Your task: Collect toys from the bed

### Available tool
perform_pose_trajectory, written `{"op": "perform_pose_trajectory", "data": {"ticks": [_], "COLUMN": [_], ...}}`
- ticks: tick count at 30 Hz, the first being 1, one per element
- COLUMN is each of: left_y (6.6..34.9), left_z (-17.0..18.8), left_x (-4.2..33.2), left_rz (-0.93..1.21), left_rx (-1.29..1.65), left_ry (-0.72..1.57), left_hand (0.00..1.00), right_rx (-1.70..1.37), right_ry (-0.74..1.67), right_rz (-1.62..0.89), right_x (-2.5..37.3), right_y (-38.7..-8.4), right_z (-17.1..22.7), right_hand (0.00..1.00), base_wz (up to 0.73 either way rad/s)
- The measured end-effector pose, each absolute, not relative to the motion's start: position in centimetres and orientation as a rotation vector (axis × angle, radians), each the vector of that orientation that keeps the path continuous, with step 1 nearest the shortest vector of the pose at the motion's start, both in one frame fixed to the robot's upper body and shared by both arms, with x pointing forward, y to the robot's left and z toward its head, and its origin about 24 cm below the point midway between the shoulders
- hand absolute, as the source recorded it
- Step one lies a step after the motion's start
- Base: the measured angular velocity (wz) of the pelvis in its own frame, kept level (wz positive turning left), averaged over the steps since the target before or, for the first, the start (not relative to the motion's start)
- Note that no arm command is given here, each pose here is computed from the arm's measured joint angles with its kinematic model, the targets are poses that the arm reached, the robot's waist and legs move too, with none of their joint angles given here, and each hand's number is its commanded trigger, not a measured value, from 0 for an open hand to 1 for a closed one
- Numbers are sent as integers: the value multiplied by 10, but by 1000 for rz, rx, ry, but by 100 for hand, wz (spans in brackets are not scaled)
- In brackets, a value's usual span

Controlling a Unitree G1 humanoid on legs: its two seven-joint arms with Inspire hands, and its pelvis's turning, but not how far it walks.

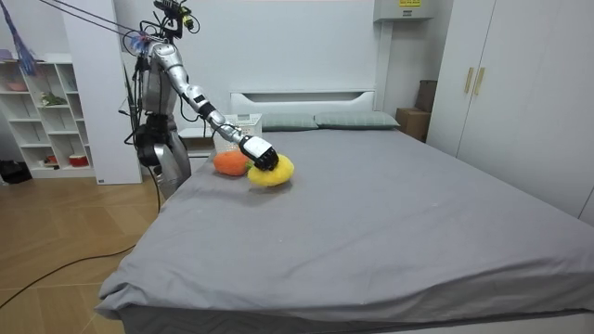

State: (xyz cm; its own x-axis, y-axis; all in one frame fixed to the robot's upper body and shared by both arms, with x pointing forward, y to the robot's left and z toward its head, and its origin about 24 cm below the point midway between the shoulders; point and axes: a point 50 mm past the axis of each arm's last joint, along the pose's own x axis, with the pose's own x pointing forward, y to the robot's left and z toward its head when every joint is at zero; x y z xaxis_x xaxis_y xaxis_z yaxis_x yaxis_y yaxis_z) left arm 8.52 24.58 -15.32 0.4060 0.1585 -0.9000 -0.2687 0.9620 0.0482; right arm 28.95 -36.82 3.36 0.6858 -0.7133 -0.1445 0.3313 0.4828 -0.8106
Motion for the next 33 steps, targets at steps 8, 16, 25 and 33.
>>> {"op": "perform_pose_trajectory", "data": {"ticks": [8, 16, 25, 33], "left_y": [255, 259, 258, 257], "left_z": [-153, -154, -156, -156], "left_x": [74, 59, 41, 47], "left_rz": [312, 380, 409, 379], "left_rx": [-105, -144, -161, -120], "left_ry": [1133, 1145, 1182, 1178], "left_hand": [0, 0, 0, 0], "right_rx": [-924, -966, -924, -947], "right_ry": [334, 133, -94, -276], "right_rz": [-592, -481, -375, -288], "right_x": [298, 294, 295, 292], "right_y": [-349, -314, -275, -244], "right_z": [47, 60, 95, 128], "right_hand": [100, 100, 100, 100], "base_wz": [1, -7, -3, 0]}}
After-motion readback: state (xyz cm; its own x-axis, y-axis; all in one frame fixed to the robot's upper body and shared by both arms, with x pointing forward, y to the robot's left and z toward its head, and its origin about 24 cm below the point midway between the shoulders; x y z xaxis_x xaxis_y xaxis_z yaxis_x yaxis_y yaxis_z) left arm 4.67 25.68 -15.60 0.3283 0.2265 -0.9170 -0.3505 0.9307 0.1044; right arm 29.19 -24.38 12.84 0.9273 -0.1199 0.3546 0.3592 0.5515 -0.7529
